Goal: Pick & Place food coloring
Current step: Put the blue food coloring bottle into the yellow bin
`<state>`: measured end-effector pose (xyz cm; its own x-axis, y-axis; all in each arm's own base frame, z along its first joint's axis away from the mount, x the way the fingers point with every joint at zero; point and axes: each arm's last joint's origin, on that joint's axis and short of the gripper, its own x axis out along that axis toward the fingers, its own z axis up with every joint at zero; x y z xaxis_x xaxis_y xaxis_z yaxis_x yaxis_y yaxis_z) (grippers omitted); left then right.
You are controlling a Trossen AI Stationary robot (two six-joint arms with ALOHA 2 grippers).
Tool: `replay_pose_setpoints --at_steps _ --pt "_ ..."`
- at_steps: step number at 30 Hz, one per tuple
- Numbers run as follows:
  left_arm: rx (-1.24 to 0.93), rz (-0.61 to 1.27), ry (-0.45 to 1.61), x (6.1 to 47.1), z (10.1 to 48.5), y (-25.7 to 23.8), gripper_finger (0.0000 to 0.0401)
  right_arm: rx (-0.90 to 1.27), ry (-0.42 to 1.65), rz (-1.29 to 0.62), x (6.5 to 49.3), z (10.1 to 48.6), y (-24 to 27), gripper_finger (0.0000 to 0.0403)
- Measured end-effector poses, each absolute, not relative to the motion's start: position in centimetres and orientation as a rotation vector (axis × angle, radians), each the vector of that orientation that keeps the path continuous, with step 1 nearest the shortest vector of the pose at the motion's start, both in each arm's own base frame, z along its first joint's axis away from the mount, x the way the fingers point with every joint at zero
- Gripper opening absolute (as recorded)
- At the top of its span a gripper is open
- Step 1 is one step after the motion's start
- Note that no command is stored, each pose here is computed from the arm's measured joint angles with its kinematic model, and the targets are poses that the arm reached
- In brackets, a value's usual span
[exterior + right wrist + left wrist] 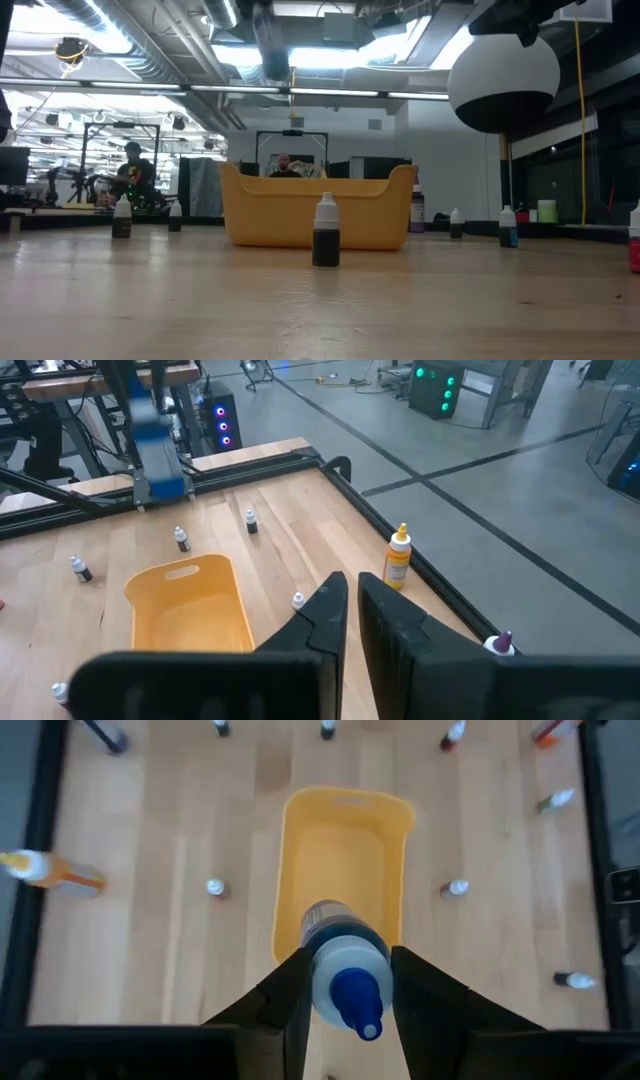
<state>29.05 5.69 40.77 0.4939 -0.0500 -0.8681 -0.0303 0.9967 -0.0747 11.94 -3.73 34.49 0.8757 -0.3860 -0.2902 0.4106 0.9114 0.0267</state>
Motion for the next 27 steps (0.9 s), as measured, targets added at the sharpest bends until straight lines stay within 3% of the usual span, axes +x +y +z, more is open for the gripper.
replay_pose_setpoints --at_steps 13,27 --pt "-0.101 0.003 1.124 32.0 30.2 4.7 0.0112 0.088 0.284 -0.417 11.9 34.5 -3.7 0.0034" --pt "-0.134 0.053 1.186 32.7 25.5 4.9 0.0114 0.084 0.286 -0.416 11.9 34.5 -3.7 0.0034"
